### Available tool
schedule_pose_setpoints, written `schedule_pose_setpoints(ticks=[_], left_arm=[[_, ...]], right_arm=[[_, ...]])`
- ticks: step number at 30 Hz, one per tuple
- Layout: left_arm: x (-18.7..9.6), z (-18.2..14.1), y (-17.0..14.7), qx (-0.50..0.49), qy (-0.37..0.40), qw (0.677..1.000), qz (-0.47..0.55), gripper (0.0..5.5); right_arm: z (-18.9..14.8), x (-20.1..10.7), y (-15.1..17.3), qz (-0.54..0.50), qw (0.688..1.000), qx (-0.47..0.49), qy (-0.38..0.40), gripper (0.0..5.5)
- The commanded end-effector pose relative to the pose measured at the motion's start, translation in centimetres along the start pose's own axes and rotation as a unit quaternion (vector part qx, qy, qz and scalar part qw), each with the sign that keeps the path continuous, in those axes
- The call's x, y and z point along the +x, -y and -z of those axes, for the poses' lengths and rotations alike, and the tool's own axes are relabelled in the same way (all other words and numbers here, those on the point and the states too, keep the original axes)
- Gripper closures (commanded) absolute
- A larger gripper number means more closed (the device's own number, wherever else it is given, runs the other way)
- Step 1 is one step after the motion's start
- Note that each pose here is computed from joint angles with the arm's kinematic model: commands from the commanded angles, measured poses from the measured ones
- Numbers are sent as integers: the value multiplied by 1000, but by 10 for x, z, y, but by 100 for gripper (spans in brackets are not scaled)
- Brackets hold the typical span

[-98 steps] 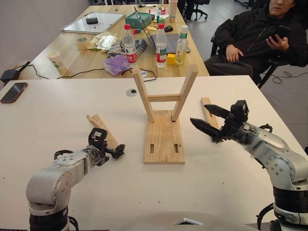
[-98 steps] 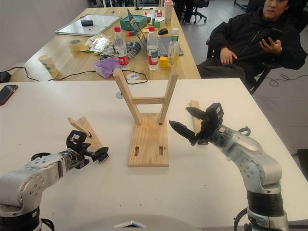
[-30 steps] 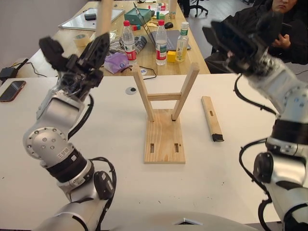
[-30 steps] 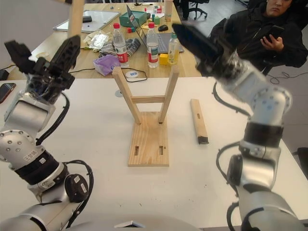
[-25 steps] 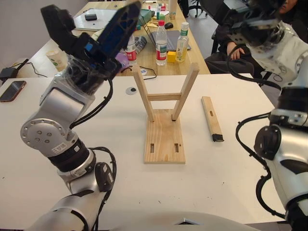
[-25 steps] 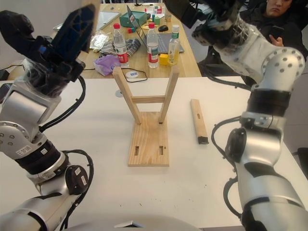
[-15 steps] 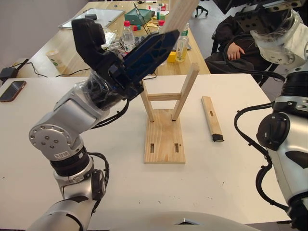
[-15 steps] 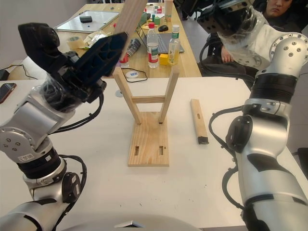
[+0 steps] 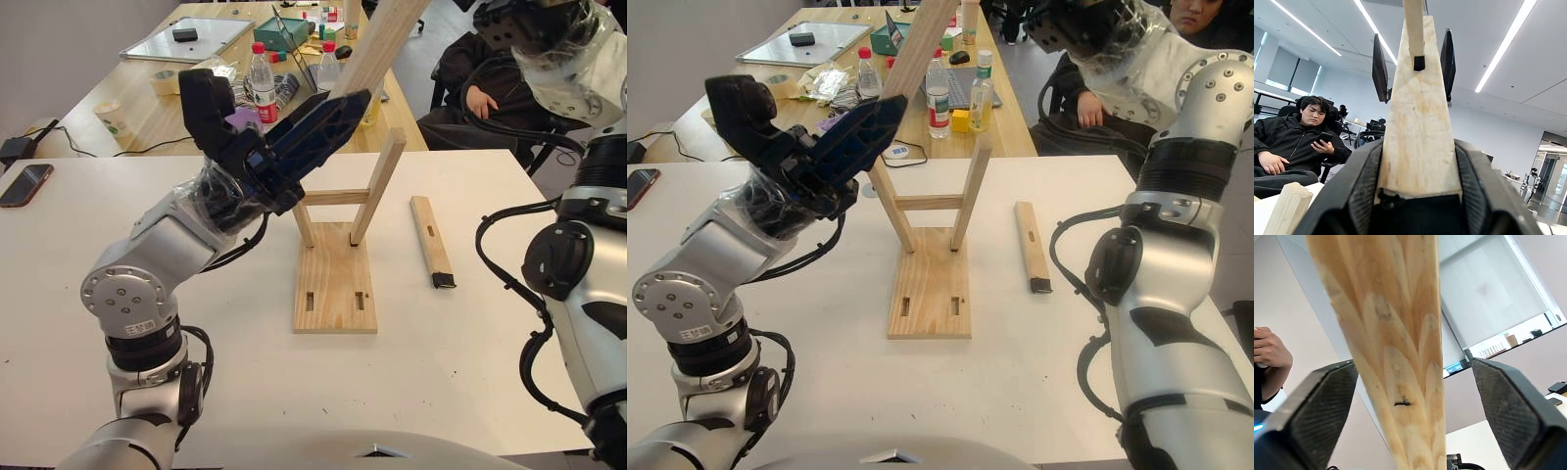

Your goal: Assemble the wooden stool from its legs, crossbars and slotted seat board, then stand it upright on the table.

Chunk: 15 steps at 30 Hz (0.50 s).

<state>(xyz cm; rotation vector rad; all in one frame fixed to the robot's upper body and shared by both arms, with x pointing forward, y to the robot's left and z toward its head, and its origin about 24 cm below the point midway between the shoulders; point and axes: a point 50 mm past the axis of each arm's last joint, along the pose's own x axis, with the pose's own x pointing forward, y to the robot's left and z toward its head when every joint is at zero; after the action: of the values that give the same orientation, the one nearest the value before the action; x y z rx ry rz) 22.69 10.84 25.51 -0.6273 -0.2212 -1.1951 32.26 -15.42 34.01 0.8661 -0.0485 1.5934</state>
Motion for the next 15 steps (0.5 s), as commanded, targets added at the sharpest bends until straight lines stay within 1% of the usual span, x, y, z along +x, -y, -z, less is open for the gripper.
schedule_pose_setpoints(ticks=[1,8,9,10,11,12,15], left_arm=[[-2,3,0,22,-10,1000,-5,349],[-6,5,-5,32,-11,999,-18,349],[-6,5,-5,34,-10,999,-20,312],[-6,5,-6,36,-9,999,-23,307],[-6,5,-7,37,-9,999,-25,285],[-6,4,-7,37,-8,999,-27,277],[-7,3,-9,40,-6,999,-36,229]], right_arm=[[3,7,-2,-2,1000,-8,-22,218],[5,4,-3,6,999,-9,-41,329],[6,3,-3,6,999,-10,-42,337],[6,3,-3,6,999,-11,-43,337],[6,3,-3,7,999,-12,-43,339],[5,2,-3,8,999,-13,-41,339],[4,1,-3,12,999,-17,-36,341]])
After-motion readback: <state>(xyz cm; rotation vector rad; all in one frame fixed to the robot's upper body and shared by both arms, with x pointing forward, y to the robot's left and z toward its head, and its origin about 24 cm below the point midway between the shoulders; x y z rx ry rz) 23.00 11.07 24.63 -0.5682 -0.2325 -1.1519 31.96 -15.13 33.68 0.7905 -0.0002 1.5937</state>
